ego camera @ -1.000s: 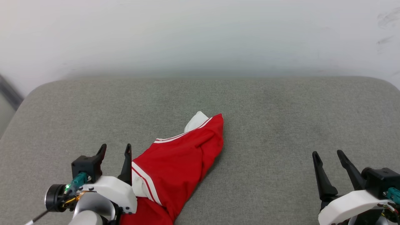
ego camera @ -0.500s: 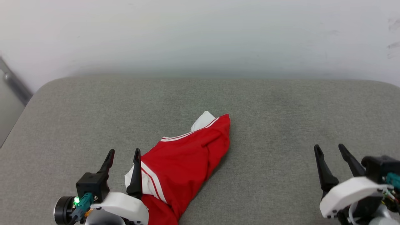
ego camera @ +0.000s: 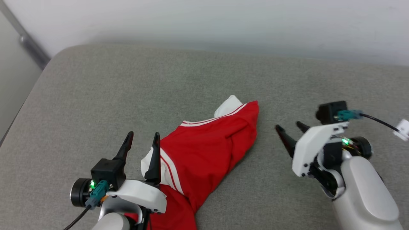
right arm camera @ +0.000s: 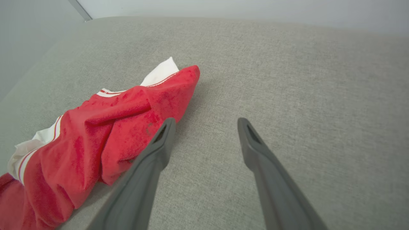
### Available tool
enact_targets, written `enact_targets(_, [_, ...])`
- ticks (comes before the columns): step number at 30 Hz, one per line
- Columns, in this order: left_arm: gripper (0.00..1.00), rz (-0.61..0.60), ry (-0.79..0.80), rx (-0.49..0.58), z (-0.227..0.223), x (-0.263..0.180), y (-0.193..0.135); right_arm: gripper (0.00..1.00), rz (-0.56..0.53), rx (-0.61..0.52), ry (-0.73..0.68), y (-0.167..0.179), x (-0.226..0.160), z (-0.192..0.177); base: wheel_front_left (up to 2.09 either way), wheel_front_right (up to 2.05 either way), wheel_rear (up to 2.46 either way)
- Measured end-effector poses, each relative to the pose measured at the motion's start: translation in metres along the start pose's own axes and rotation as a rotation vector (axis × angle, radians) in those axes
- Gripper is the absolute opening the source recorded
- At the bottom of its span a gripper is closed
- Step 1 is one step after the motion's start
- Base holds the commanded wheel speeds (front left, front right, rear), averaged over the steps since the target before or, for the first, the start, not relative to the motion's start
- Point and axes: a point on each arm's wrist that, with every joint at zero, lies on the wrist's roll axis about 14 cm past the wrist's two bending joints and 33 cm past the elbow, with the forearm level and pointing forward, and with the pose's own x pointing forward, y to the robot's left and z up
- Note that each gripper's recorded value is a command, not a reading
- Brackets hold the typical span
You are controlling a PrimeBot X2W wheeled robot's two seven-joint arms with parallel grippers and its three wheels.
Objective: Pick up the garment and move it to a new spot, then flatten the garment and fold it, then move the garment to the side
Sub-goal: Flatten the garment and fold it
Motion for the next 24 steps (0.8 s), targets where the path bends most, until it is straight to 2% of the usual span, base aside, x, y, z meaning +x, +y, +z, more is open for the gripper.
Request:
enact_targets(6, [1.00, 0.014, 0.037, 0.000, -0.015, 0.008, 0.007, 1.00, 0.141, -0.046, 0.206, 0.041, 0.039, -0.033, 0.00, 0.00, 0.00])
enact_targets(12, [1.00, 0.037, 0.068, 0.004, -0.027, 0.010, 0.015, 1.00, 0.199, -0.051, 0.358, 0.058, 0.054, -0.067, 0.00, 0.00, 0.00])
enact_targets(13, [1.00, 0.039, 0.072, 0.003, -0.029, 0.010, 0.016, 0.80, 0.202, -0.043, 0.375, 0.058, 0.055, -0.072, 0.00, 0.00, 0.00])
enact_targets(14, [1.00, 0.040, 0.075, 0.003, -0.030, 0.010, 0.016, 0.32, 0.206, -0.036, 0.391, 0.060, 0.056, -0.075, 0.00, 0.00, 0.00])
enact_targets(15, [1.00, 0.039, 0.076, 0.003, -0.030, 0.010, 0.016, 0.00, 0.209, -0.038, 0.397, 0.061, 0.056, -0.077, 0.00, 0.00, 0.00])
enact_targets(24, [1.00, 0.028, 0.060, 0.001, -0.026, 0.010, 0.012, 0.00, 0.230, -0.033, 0.273, 0.066, 0.056, -0.053, 0.00, 0.00, 0.00])
